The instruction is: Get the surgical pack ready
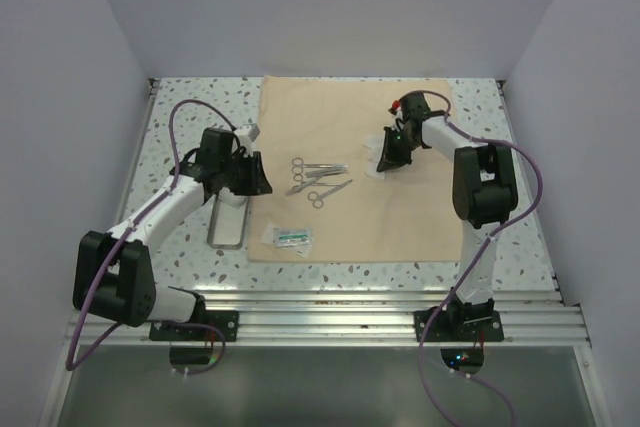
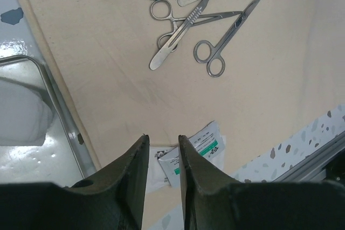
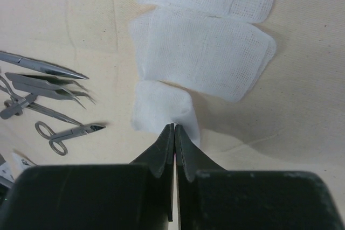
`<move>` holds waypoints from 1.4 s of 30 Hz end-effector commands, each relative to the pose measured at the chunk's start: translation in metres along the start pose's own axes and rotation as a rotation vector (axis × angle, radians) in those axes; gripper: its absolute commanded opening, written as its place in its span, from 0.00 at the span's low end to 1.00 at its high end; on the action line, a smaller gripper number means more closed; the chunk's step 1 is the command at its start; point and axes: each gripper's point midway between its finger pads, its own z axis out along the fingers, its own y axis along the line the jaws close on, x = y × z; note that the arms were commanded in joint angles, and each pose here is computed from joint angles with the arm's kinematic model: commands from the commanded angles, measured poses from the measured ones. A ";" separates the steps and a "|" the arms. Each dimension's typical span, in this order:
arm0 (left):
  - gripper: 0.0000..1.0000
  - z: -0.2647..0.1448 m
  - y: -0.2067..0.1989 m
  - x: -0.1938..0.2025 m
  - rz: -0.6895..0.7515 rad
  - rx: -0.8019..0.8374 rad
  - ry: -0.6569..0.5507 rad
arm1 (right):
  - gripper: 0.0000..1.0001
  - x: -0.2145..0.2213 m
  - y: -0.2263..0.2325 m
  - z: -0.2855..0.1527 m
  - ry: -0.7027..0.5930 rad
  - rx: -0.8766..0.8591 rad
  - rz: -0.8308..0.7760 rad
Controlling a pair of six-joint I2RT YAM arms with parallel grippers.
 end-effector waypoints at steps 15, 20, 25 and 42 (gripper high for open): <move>0.27 0.001 -0.018 -0.016 0.029 0.084 -0.047 | 0.23 -0.037 0.022 -0.052 -0.081 0.030 -0.017; 0.28 0.002 -0.019 -0.014 0.028 0.090 -0.036 | 0.41 -0.026 -0.001 -0.041 -0.042 0.114 -0.051; 0.28 0.003 -0.017 -0.012 0.031 0.088 -0.029 | 0.45 -0.019 -0.009 -0.026 -0.017 0.124 -0.059; 0.29 0.003 -0.016 -0.006 0.037 0.096 -0.014 | 0.41 -0.005 -0.023 0.004 0.037 0.137 -0.055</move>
